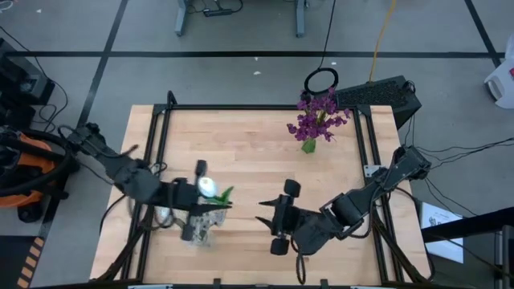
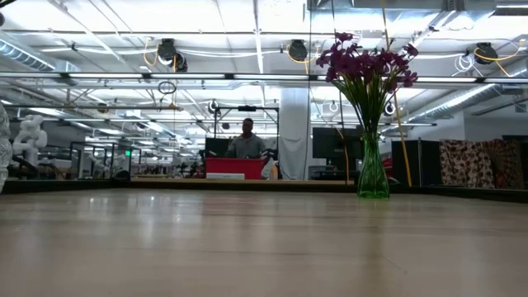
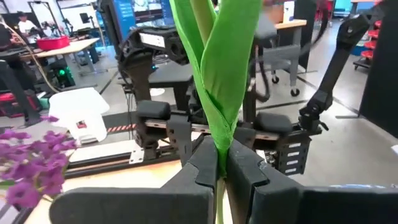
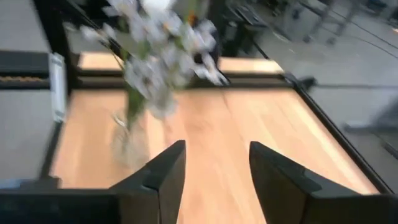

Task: Sort flowers into vase by color
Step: Put the white flower into the transparent vase

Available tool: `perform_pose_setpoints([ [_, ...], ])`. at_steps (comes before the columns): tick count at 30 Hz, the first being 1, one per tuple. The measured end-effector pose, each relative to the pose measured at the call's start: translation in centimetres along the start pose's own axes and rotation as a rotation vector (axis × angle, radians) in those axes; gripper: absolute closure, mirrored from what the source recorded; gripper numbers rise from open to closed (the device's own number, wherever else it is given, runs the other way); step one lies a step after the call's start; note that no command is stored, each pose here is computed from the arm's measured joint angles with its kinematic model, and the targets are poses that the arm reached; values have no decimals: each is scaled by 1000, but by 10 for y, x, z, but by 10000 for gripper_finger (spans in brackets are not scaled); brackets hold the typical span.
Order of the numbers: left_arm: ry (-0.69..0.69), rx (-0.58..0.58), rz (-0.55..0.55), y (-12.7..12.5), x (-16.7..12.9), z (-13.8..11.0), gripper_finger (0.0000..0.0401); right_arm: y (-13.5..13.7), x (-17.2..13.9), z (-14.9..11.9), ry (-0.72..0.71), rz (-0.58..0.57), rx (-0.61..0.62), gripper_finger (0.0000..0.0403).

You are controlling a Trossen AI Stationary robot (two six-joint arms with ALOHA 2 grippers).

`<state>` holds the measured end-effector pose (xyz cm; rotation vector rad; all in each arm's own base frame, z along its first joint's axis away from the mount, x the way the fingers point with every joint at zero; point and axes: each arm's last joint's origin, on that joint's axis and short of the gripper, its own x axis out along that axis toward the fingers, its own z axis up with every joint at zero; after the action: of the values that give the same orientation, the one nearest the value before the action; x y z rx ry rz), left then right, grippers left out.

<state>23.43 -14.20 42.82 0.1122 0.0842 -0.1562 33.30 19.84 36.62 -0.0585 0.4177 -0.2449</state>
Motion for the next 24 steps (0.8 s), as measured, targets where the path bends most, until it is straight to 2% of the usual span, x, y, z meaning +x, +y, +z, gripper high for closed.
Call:
perform_pose_setpoints([
  [7, -50, -26, 14, 4, -35, 15, 384, 9, -19, -21, 45, -135, 40, 232],
  [11, -94, -47, -8, 7, -53, 23, 384, 16, -26, -30, 55, -129, 47, 232],
  [17, -198, -79, 17, 17, -71, 37, 384, 22, -33, -33, 46, -115, 62, 232],
  [24, -250, -112, 11, 26, -88, 44, 384, 23, -36, -33, 37, -121, 57, 232],
])
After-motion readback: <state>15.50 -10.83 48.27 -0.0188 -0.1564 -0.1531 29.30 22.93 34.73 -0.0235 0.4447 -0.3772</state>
